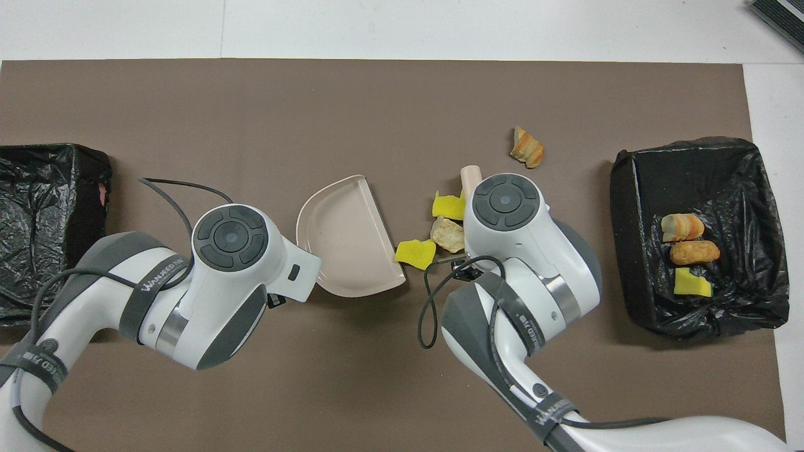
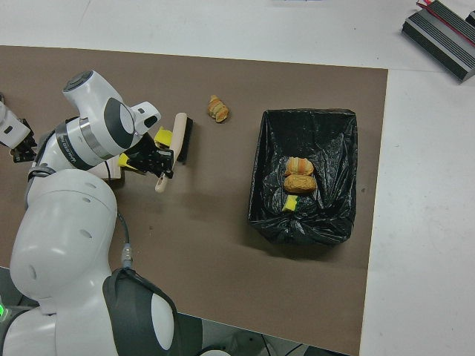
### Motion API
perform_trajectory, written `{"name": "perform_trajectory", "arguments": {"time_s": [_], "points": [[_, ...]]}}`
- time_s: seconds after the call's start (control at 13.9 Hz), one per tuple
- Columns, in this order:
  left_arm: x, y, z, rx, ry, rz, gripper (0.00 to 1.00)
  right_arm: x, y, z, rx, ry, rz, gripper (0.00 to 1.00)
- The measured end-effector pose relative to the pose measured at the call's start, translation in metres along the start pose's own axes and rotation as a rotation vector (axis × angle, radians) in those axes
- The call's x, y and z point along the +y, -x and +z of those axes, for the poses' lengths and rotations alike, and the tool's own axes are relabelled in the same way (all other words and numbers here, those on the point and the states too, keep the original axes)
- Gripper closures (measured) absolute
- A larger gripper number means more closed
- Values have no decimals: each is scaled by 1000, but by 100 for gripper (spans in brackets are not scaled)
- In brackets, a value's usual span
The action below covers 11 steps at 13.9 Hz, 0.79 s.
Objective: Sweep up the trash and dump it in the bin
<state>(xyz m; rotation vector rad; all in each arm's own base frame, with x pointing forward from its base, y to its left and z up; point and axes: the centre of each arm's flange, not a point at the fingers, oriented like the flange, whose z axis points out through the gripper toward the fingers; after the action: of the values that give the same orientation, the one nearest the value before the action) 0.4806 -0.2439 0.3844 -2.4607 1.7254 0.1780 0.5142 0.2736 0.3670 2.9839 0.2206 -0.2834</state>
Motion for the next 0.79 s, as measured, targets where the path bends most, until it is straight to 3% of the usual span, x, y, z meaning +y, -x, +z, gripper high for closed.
{"name": "perform_trajectory", "arguments": {"time_s": [0.5, 0.79], "points": [[8, 7, 15, -14, 37, -19, 69, -106, 47, -12, -6, -72, -150, 74], [6, 13, 19, 9, 83, -63, 69, -123, 47, -44, 63, -120, -164, 74]]}}
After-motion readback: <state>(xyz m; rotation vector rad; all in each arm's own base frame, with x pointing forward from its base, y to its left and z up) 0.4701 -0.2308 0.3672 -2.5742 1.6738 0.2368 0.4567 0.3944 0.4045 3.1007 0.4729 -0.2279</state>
